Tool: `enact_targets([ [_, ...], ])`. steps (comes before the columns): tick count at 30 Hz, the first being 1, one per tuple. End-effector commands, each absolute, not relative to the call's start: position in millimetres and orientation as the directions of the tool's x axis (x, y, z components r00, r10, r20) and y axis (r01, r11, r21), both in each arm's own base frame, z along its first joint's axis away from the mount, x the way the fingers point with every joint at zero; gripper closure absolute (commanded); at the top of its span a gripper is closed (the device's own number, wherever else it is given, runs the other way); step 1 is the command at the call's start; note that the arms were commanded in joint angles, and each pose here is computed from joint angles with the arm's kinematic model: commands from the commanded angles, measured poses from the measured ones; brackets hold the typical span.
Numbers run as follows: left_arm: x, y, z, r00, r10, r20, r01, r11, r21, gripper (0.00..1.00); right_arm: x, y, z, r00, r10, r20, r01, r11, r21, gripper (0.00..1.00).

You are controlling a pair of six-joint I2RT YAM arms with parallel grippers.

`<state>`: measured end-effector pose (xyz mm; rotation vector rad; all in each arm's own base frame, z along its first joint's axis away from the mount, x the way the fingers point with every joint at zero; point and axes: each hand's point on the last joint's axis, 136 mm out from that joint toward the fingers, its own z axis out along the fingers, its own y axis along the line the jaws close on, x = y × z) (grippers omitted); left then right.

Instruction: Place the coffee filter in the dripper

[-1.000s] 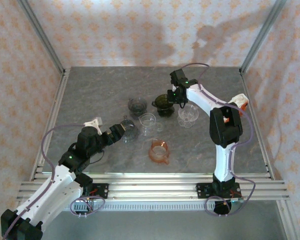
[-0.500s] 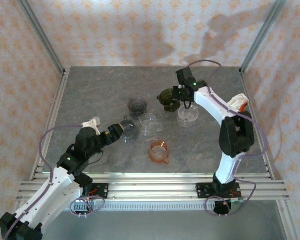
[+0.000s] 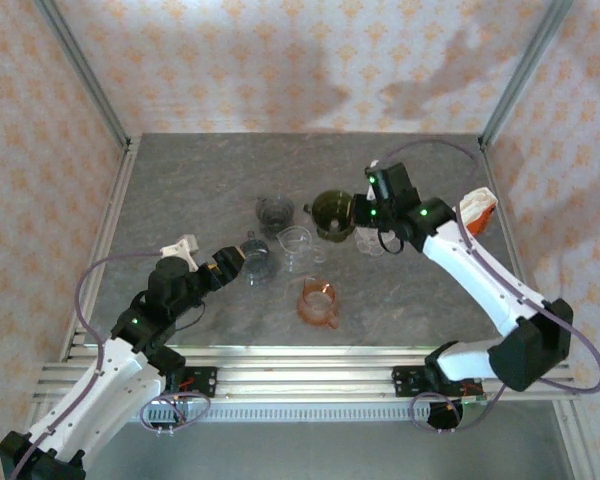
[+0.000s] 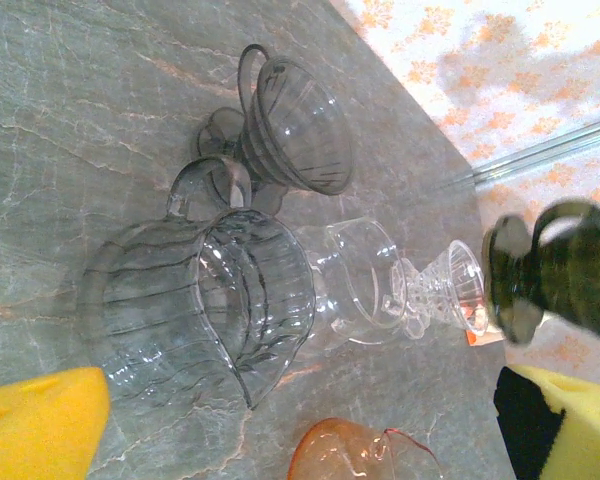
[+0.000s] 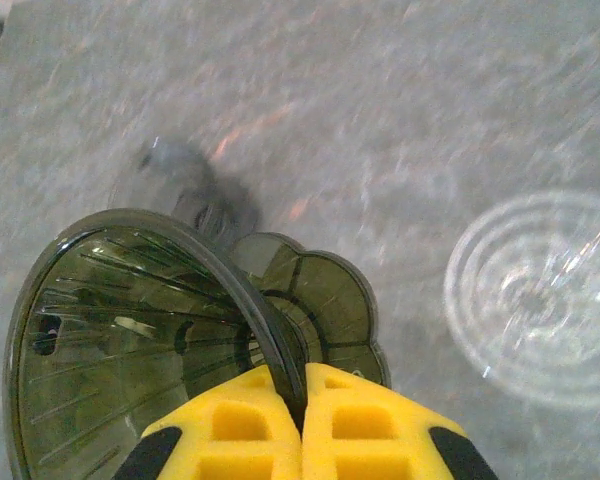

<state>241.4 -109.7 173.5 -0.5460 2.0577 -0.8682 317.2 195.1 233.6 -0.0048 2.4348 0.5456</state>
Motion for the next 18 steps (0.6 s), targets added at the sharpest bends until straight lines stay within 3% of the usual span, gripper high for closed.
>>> enact_targets([
  [1, 238, -113, 173, -0.584, -0.638, -0.502, -0.07, 0.655, -0.752, 0.0, 283, 201, 229, -0.848, 0.101, -0.52, -0.156, 0.891, 0.427, 1.0],
  [8, 238, -113, 166, -0.589, -0.638, -0.496, -0.078, 0.656, -0.75, 0.0, 232, 217, 212, -0.906, 0.06, -0.42, -0.182, 0.838, 0.514, 1.0],
  [18, 237, -114, 164, -0.594, -0.641, -0.486, -0.082, 0.65, -0.756, 0.0, 211, 228, 188, -0.921, 0.055, -0.386, -0.18, 0.82, 0.544, 1.0],
])
